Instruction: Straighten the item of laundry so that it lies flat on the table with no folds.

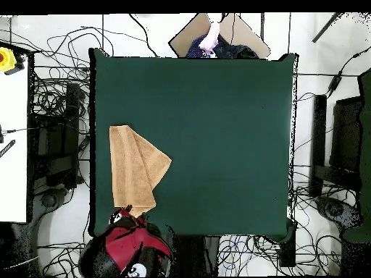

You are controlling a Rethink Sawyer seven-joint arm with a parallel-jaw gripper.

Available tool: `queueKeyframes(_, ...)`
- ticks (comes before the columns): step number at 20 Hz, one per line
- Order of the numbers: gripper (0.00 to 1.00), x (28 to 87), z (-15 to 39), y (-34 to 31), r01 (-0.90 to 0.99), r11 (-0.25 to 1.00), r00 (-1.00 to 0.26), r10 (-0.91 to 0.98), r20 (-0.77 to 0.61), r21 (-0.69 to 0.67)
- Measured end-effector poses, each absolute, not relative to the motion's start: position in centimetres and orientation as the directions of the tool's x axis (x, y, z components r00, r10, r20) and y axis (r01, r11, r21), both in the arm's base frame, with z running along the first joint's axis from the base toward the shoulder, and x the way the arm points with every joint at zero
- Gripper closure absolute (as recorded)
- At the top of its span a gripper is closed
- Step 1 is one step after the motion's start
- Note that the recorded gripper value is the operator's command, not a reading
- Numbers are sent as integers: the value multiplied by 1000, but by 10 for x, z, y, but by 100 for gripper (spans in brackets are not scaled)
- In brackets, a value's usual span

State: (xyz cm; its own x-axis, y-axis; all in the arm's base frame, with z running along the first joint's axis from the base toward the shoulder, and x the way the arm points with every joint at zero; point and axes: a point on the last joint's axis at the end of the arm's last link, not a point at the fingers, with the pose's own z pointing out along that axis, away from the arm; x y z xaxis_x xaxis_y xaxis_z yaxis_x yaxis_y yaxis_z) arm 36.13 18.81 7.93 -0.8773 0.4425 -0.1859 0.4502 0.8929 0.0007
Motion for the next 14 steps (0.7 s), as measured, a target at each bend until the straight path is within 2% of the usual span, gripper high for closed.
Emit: queueKeyframes(14,0,376,74,132,566,824,-812,551,-194,-29)
